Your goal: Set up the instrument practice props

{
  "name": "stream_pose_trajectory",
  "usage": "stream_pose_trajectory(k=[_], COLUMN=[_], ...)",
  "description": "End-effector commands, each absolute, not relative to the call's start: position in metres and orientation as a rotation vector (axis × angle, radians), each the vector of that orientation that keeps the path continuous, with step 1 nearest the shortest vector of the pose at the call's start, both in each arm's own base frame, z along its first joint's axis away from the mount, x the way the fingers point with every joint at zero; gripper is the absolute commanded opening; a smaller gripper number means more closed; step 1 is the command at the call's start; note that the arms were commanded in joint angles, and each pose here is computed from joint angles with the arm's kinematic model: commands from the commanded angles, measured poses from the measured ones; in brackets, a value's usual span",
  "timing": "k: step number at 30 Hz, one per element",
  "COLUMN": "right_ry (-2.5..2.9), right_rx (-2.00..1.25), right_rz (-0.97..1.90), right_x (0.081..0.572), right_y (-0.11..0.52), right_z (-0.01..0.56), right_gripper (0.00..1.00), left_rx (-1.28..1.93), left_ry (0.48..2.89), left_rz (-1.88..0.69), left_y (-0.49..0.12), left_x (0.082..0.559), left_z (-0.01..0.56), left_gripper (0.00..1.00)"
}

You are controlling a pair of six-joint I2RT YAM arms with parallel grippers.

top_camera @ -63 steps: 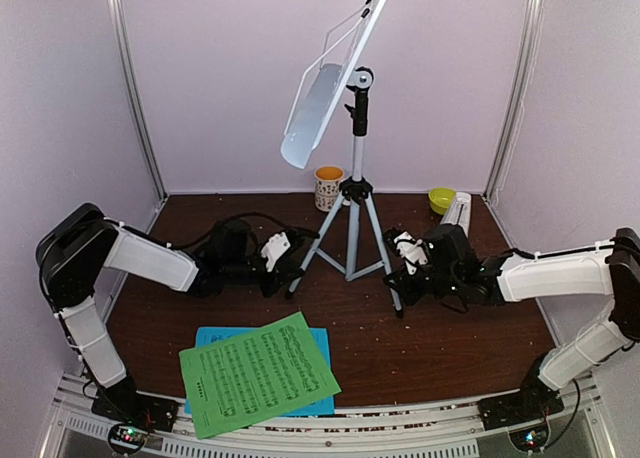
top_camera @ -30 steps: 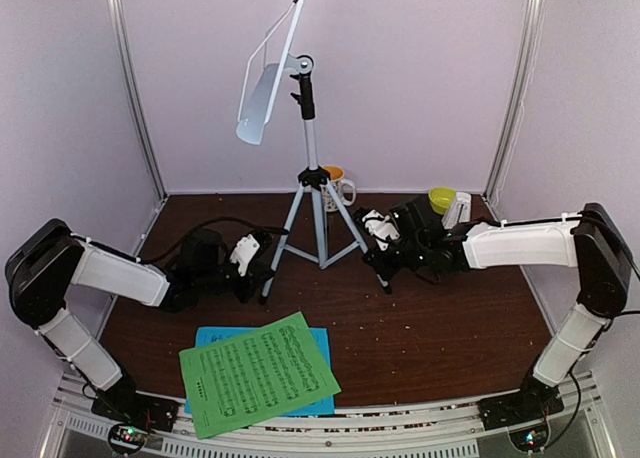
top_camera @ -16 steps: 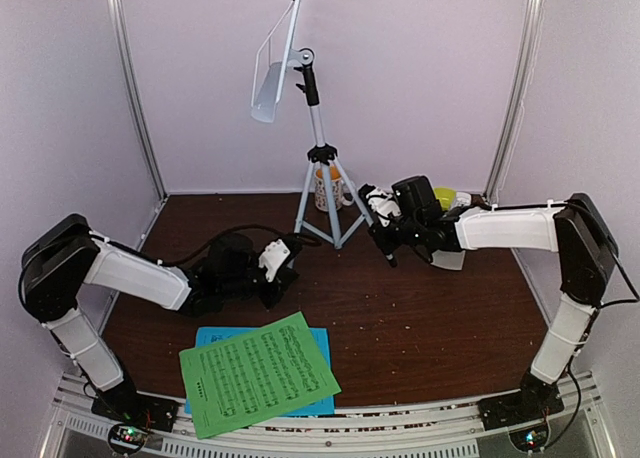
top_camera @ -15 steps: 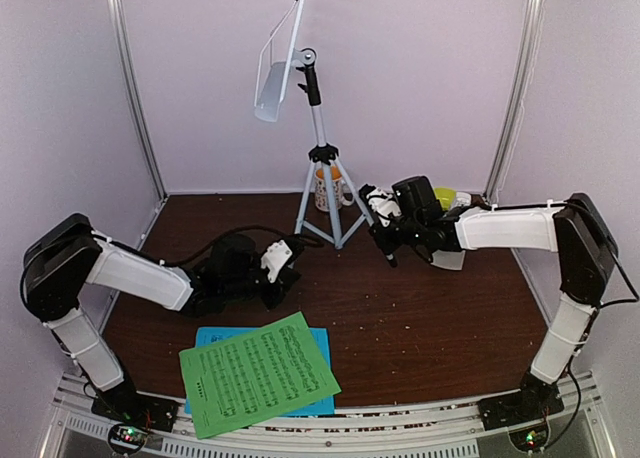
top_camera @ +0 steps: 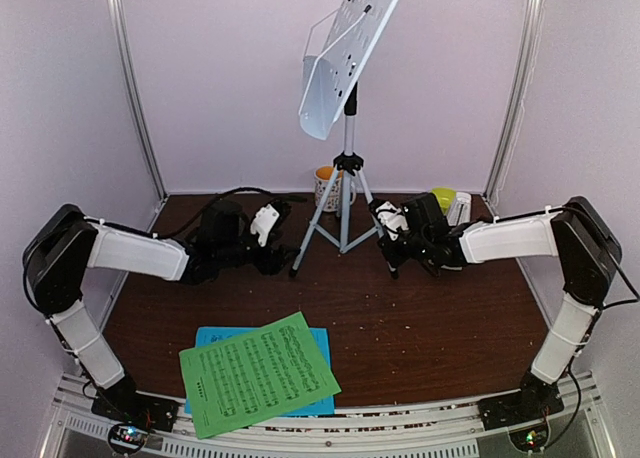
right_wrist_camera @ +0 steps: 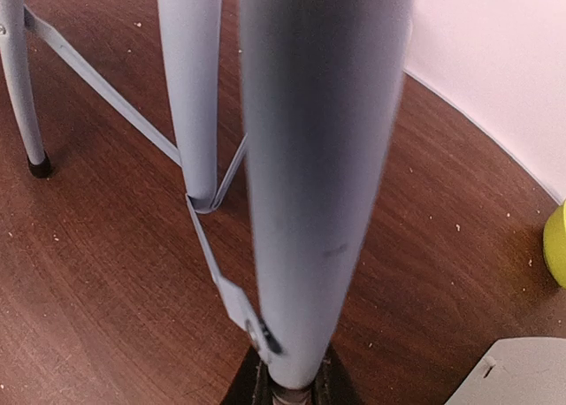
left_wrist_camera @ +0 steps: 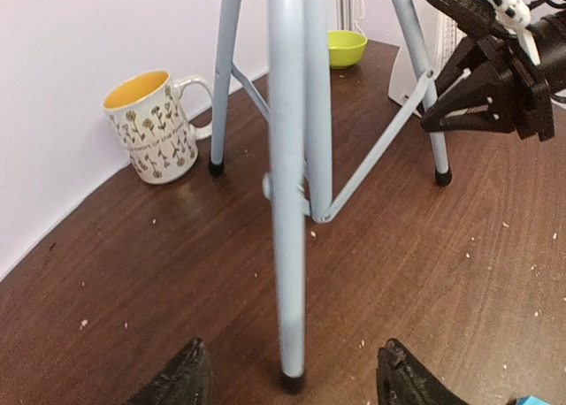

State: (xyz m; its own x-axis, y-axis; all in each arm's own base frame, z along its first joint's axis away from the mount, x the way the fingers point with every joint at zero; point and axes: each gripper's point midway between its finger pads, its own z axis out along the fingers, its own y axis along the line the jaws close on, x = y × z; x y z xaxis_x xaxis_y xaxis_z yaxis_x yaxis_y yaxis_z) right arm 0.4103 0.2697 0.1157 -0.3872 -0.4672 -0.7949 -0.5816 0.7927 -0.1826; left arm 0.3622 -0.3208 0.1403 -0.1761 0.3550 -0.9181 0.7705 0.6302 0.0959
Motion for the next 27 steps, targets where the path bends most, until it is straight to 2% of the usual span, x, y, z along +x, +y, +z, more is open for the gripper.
stream_pose_trajectory(k=[1, 8, 14, 20, 27], right_ry=[2.054, 2.053, 2.044, 2.036, 2.03], right_rx=[-0.833, -0.827, -0.829, -0.831, -0.814], right_rz=[0.113, 0.097, 0.098, 0.076, 0.05], right_x=[0.4, 0.402, 0.404, 0.411, 0.422], right_y=[0.264, 0.262, 0.264, 0.262, 0.261], right_z=[0.113, 0.114, 0.117, 0.123, 0.128], right_gripper=[0.0, 0.0, 0.0, 0.02, 0.12], left_rx=[1.065, 1.127, 1.131, 1.144, 1.139], left_ry=[1.742, 1.695, 1.704, 1.721, 1.725], left_rz=[-0.574, -0.648, -0.641, -0.651, -0.682], left_y=[-0.346, -0.369, -0.378, -0.382, -0.379], left_x=[0.369, 0.378, 0.39, 0.393, 0.38], left_z=[0.135, 0.136, 0.126, 0.117, 0.115], left_gripper=[0.65, 0.62, 0.49, 0.25, 0.01])
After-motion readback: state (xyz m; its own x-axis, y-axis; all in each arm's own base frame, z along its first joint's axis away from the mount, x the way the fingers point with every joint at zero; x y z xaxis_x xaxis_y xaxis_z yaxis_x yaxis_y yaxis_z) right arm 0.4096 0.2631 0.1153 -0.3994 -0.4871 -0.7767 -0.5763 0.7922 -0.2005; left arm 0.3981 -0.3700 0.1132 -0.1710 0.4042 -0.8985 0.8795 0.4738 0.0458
